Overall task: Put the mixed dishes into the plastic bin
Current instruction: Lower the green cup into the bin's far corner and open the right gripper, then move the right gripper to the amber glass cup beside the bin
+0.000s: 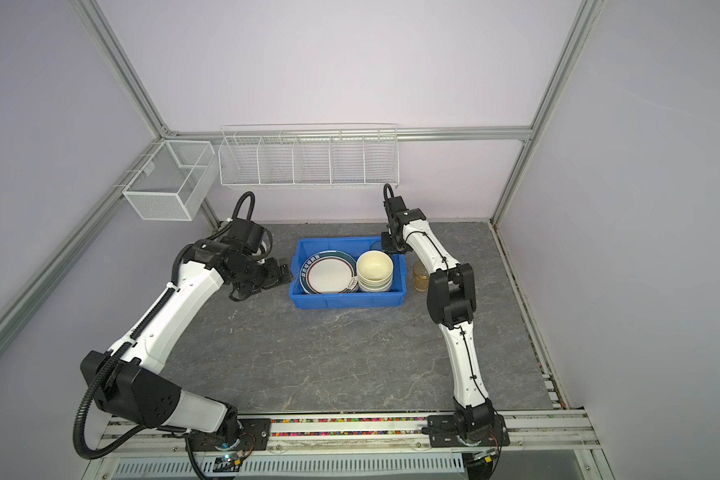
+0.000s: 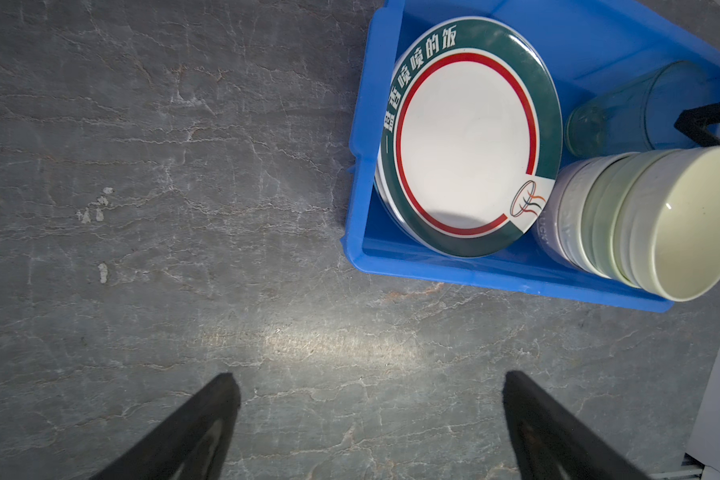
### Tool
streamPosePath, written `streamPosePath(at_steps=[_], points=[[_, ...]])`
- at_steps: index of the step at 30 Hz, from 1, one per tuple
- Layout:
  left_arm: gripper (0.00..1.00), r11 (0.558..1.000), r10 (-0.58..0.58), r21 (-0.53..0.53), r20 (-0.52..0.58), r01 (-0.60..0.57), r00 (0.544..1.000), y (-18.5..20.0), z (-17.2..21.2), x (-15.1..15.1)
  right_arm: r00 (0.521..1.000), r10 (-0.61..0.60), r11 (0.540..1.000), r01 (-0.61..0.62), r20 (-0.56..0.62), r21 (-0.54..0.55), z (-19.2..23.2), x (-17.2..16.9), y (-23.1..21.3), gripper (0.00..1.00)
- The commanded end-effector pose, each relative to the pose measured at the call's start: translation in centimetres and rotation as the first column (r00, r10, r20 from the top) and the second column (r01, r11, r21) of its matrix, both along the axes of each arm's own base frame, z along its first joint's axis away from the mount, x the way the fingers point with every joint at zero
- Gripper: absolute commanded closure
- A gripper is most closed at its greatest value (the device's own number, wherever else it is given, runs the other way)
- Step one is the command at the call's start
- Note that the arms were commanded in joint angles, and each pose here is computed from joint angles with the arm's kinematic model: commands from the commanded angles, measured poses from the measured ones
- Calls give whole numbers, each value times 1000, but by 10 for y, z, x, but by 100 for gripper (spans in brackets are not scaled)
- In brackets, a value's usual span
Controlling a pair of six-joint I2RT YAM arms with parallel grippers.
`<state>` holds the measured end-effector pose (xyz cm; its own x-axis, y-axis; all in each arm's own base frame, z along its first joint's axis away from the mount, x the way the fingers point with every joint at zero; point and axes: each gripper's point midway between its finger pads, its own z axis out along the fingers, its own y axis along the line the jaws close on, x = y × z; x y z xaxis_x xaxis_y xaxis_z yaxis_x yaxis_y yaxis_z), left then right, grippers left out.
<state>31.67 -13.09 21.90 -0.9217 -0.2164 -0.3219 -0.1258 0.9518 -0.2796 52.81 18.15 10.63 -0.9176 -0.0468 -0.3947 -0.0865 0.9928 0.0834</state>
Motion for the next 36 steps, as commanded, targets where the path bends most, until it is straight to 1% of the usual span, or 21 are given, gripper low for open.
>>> streamPosePath(at_steps=[1,9,15,17,22,24,26,28,29,33,36], points=[[1,1000,-7,14,-37,8,999,3,-7,-6,993,4,1000,-6,119,16,51,3,-1,77],[1,1000,-3,6,-27,3,1000,4,-2,-8,984,-16,999,11,180,31,83,-1,-10,72],[1,1000,0,1,-21,0,1000,5,3,-12,978,-21,999,12,209,45,102,-11,-14,65],[1,1000,-1,-6,-21,1,1000,4,3,-12,975,-24,998,12,222,55,111,-17,-16,58],[1,998,-19,-53,-11,18,1000,-5,6,-13,966,-35,997,17,257,71,133,-43,-26,31],[1,998,-27,-62,-1,27,1000,-8,9,-13,966,-44,997,26,255,75,137,-55,-33,23],[1,997,-36,-68,12,36,999,-13,12,-12,968,-51,996,32,245,80,140,-67,-40,15],[1,996,-49,-77,22,51,999,-21,15,-11,977,-67,995,51,204,80,137,-78,-50,3],[1,995,-60,-79,26,62,998,-25,15,-10,981,-69,995,55,184,78,135,-82,-54,0],[1,991,-101,-85,32,104,994,-46,16,-8,989,-93,995,95,115,-15,120,-105,-77,9],[1,985,-141,-98,40,144,989,-66,16,-6,987,-122,991,127,101,-48,112,-120,-93,12]])
